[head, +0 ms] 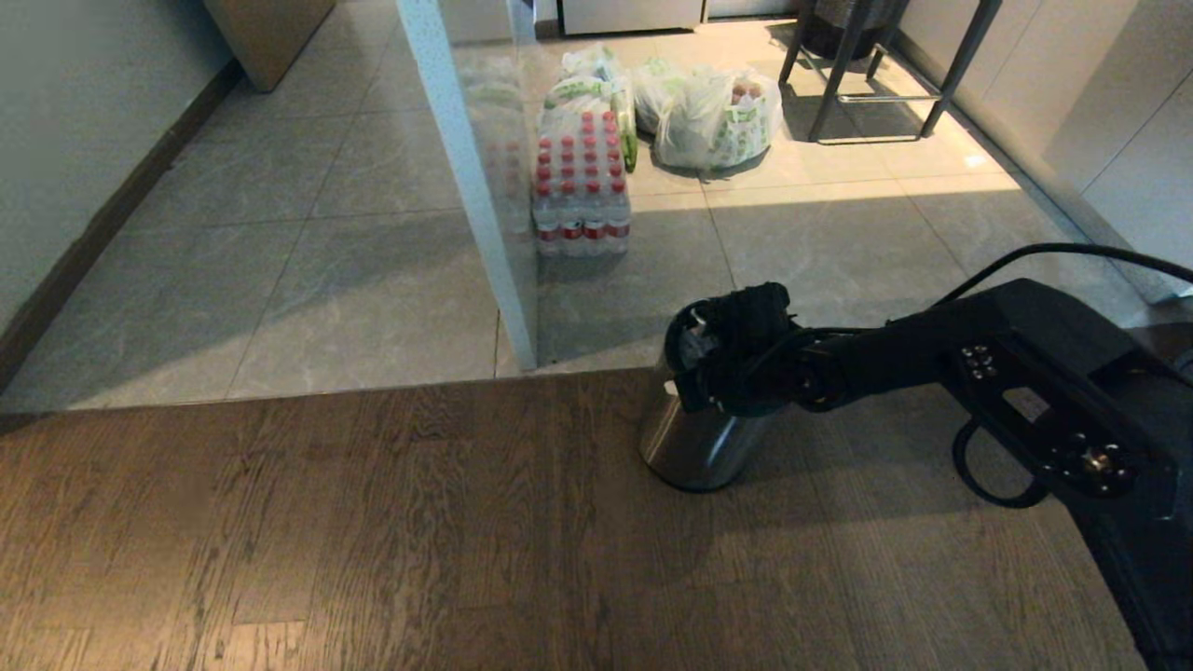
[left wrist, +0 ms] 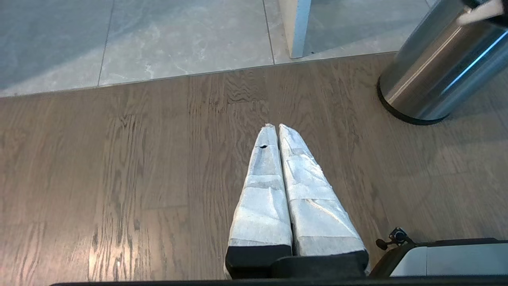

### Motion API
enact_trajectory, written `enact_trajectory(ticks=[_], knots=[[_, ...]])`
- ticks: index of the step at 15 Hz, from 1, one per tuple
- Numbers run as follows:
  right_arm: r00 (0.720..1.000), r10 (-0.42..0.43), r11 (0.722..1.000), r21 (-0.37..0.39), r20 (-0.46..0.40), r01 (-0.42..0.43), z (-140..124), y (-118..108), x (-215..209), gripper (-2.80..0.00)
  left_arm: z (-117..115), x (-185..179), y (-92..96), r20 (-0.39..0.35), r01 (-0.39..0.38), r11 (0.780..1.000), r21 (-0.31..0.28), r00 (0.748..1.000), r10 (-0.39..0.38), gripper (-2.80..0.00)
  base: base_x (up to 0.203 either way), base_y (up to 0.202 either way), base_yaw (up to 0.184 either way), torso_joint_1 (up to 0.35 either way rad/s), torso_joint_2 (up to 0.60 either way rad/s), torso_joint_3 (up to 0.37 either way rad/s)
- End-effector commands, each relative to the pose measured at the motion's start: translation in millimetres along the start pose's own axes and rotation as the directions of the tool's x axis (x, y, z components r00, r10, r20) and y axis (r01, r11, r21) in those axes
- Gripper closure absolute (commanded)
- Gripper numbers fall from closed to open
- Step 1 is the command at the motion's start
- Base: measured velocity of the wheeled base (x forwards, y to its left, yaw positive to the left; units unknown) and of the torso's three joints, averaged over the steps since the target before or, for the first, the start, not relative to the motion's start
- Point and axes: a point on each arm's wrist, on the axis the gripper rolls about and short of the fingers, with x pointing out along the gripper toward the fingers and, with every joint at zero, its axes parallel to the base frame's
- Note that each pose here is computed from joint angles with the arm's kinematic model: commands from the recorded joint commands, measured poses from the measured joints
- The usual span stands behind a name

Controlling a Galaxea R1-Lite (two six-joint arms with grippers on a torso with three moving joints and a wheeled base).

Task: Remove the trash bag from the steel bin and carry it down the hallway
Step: Place the outer trash can on the ground

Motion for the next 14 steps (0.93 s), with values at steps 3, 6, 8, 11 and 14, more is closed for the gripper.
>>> enact_trajectory(ticks=[3, 6, 8, 11, 14], knots=[[0.999, 0.002, 1.0, -0.01, 0.042, -0.002, 19, 4, -37, 0.0, 0, 0, 0.0, -0.001, -0.001, 1.0, 0.0, 1.0, 0.001, 0.0, 0.0, 0.0, 0.0, 0.0, 0.0, 0.0], [0.998, 0.002, 1.0, -0.013, 0.063, -0.001, 30, 8, -67, 0.0, 0, 0, 0.0, -0.001, -0.001, 1.0, 0.0, 1.0, 0.001, 0.0, 0.0, 0.0, 0.0, 0.0, 0.0, 0.0], [0.996, 0.0, 1.0, -0.017, 0.085, 0.002, 38, 10, -88, 0.0, 0, 0, 0.0, -0.001, -0.001, 1.0, 0.0, 1.0, 0.001, 0.0, 0.0, 0.0, 0.0, 0.0, 0.0, 0.0], [0.993, -0.002, 1.0, -0.026, 0.115, 0.005, 46, 13, -112, 0.0, 0, 0, 0.0, -0.001, -0.001, 1.0, 0.0, 1.0, 0.001, 0.0, 0.0, 0.0, 0.0, 0.0, 0.0, 0.0], [0.987, -0.004, 0.999, -0.038, 0.163, 0.01, 58, 17, -139, 0.0, 0, 0, 0.0, -0.001, -0.001, 1.0, 0.0, 1.0, 0.001, 0.0, 0.0, 0.0, 0.0, 0.0, 0.0, 0.0]])
